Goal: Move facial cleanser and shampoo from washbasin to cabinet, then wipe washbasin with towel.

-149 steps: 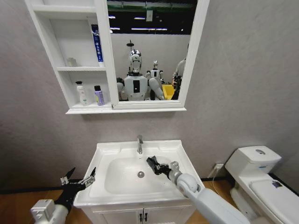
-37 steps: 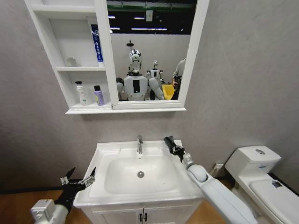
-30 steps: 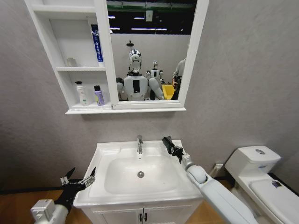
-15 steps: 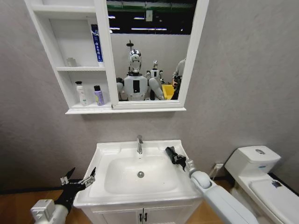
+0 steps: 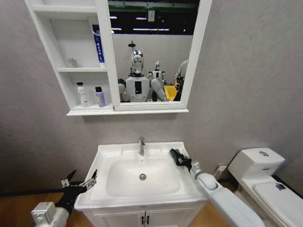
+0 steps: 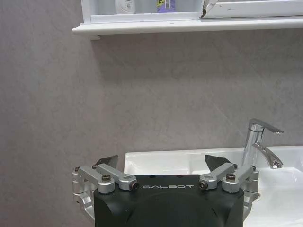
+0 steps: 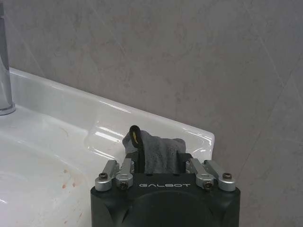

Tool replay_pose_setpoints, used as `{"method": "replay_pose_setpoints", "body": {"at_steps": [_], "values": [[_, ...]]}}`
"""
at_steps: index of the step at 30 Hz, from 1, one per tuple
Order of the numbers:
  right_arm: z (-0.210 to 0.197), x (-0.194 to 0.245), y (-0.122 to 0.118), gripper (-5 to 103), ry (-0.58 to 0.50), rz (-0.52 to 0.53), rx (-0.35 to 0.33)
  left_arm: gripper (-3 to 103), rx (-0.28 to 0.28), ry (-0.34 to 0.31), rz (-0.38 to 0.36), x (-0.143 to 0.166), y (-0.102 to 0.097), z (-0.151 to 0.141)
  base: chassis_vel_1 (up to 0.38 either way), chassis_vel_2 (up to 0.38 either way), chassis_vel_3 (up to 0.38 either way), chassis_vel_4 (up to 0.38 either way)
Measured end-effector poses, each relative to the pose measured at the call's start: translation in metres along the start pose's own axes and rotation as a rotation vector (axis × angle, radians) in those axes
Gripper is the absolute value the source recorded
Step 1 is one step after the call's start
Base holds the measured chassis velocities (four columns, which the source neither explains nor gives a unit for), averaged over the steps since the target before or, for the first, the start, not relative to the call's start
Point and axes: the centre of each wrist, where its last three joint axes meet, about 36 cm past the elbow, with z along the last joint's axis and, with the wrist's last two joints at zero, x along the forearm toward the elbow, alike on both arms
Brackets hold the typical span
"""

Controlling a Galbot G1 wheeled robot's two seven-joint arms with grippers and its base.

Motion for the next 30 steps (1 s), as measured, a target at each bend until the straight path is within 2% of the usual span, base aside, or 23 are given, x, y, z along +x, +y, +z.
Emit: {"method": "replay_pose_setpoints", "body": {"at_steps": [2,3,6,7,9,10,11,12,14,15,20,22,23,24,26,27,30], "values": [[0.0,0.001,0.0,44,-0.008,-0.002,-0.01,100,0.0,0.0,0.0,0.0,0.0,0.0,0.0,0.0,0.0,0.0],[0.0,0.003,0.001,54,-0.017,-0.016,-0.033,100,0.0,0.0,0.0,0.0,0.0,0.0,0.0,0.0,0.0,0.0],[0.002,0.005,0.005,54,-0.027,-0.035,-0.061,100,0.0,0.0,0.0,0.0,0.0,0.0,0.0,0.0,0.0,0.0],[0.004,0.006,0.008,65,-0.027,-0.042,-0.069,100,0.0,0.0,0.0,0.0,0.0,0.0,0.0,0.0,0.0,0.0],[0.005,0.007,0.013,65,-0.022,-0.044,-0.075,100,0.0,0.0,0.0,0.0,0.0,0.0,0.0,0.0,0.0,0.0],[0.006,0.008,0.016,76,-0.015,-0.037,-0.078,100,0.0,0.0,0.0,0.0,0.0,0.0,0.0,0.0,0.0,0.0],[0.007,0.009,0.018,76,-0.012,-0.029,-0.078,100,0.0,0.0,0.0,0.0,0.0,0.0,0.0,0.0,0.0,0.0],[0.007,0.01,0.02,87,-0.014,-0.02,-0.079,100,0.0,0.0,0.0,0.0,0.0,0.0,0.0,0.0,0.0,0.0],[0.002,0.012,0.021,87,-0.03,-0.005,-0.083,100,0.0,0.0,0.0,0.0,0.0,0.0,0.0,0.0,0.0,0.0],[-0.006,0.015,0.02,97,-0.051,0.008,-0.09,100,0.0,0.0,0.0,0.0,0.0,0.0,0.0,0.0,0.0,0.0],[-0.042,0.038,0.017,99,-0.127,0.034,-0.114,100,0.0,0.0,0.0,0.0,0.0,0.0,0.0,0.0,0.0,0.0],[-0.055,0.072,0.015,99,-0.146,0.079,-0.124,100,0.0,0.0,0.0,0.0,0.0,0.0,0.0,0.0,0.0,0.0],[-0.055,0.072,0.015,99,-0.146,0.079,-0.124,100,0.0,0.0,0.0,0.0,0.0,0.0,0.0,0.0,0.0,0.0],[-0.056,0.096,0.012,100,-0.129,0.121,-0.116,100,0.0,0.0,0.0,0.0,0.0,0.0,0.0,0.0,0.0,0.0],[-0.051,0.134,0.026,100,-0.096,0.177,-0.141,100,0.0,0.0,0.0,0.0,0.0,0.0,0.0,0.0,0.0,0.0],[-0.051,0.134,0.026,100,-0.096,0.177,-0.141,100,0.0,0.0,0.0,0.0,0.0,0.0,0.0,0.0,0.0,0.0],[-0.052,0.193,0.052,100,-0.066,0.22,-0.184,100,0.0,0.0,0.0,0.0,0.0,0.0,0.0,0.0,0.0,0.0]]}}
